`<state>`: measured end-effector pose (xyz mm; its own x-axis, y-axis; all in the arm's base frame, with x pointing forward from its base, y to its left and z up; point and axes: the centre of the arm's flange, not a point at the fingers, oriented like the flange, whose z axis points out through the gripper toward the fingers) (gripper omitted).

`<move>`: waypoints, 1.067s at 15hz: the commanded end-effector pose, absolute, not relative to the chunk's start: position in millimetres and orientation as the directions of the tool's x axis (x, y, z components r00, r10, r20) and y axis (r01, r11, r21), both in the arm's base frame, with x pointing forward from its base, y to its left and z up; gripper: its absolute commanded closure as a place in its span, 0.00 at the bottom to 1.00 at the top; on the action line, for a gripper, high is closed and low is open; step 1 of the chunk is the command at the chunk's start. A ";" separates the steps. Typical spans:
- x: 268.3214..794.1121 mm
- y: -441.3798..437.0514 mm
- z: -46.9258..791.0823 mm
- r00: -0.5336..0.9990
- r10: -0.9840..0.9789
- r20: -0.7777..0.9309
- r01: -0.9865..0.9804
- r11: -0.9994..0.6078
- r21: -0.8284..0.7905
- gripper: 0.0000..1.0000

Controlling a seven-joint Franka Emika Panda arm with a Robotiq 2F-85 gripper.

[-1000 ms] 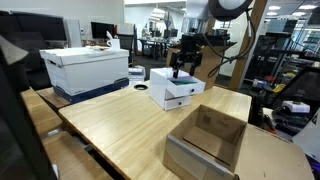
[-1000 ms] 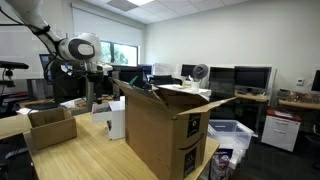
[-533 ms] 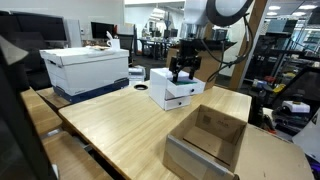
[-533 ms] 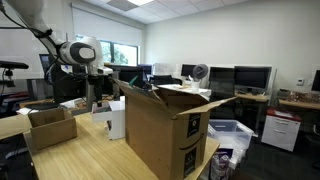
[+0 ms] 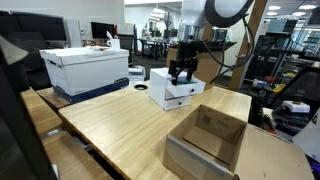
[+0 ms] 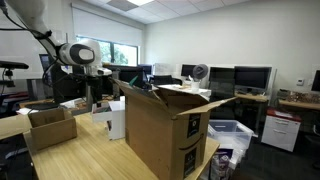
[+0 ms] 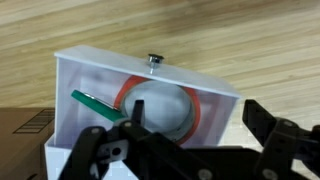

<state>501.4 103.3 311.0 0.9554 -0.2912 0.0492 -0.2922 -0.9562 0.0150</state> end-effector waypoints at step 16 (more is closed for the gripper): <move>546.8 18.6 296.2 0.909 -0.413 0.050 -0.414 -0.910 0.013 0.00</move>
